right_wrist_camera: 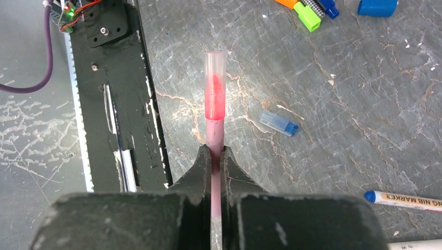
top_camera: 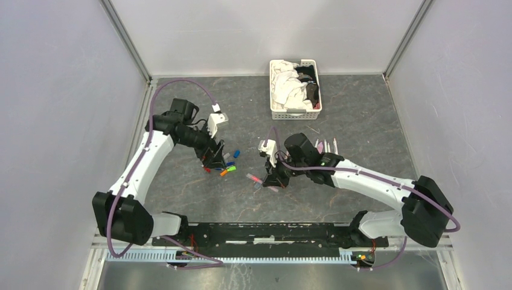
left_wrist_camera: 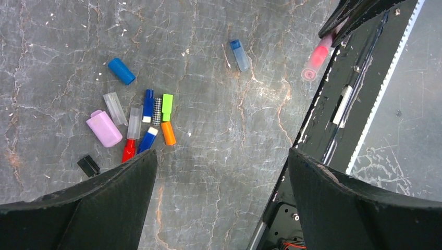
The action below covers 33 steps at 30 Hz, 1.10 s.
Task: Open the pen caps
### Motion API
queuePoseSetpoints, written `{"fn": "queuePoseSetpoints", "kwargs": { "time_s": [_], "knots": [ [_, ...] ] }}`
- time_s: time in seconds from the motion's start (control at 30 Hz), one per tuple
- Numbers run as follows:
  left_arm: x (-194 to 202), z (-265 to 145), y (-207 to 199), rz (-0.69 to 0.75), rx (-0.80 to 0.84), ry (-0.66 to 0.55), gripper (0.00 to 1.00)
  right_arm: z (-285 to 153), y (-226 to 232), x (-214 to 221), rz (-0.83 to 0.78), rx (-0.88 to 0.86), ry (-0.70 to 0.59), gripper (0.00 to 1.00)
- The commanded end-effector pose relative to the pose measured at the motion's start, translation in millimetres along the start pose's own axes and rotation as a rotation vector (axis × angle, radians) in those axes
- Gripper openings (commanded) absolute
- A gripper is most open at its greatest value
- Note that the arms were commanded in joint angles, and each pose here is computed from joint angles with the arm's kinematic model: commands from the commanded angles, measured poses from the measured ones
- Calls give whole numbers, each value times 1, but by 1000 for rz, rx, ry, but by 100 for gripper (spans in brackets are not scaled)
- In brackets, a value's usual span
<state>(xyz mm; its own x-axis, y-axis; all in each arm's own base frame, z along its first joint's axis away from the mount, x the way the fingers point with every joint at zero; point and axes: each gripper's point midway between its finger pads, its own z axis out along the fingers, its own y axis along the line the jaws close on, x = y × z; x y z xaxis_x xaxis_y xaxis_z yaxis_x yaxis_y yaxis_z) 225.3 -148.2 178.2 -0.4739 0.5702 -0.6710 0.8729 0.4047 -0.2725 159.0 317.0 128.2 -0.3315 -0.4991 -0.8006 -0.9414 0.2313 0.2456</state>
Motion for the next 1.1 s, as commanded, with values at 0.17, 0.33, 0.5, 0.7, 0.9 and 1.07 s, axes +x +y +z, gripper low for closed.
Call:
{"fn": "queuePoseSetpoints", "kwargs": {
  "time_s": [0.17, 0.33, 0.5, 0.7, 0.9, 1.07],
  "knots": [
    [-6, -10, -16, 104, 33, -33, 100, -2, 10, -23, 7, -65, -34, 0],
    [-1, -2, -28, 129, 89, -20, 100, -4, 12, -36, 0, -98, -34, 0],
    [2, 7, -36, 160, 138, -12, 100, -3, 13, -43, 15, -128, -35, 0],
    [-2, 17, -42, 193, 176, 35, 100, 0, 15, -53, 17, -158, -48, 0],
    [-4, 18, -44, 218, 180, 39, 100, -1, 22, -54, 32, -212, -25, 0],
    [-4, 20, -52, 233, 216, 35, 100, -1, 35, -56, 29, -301, -45, 0]
  ]
}}
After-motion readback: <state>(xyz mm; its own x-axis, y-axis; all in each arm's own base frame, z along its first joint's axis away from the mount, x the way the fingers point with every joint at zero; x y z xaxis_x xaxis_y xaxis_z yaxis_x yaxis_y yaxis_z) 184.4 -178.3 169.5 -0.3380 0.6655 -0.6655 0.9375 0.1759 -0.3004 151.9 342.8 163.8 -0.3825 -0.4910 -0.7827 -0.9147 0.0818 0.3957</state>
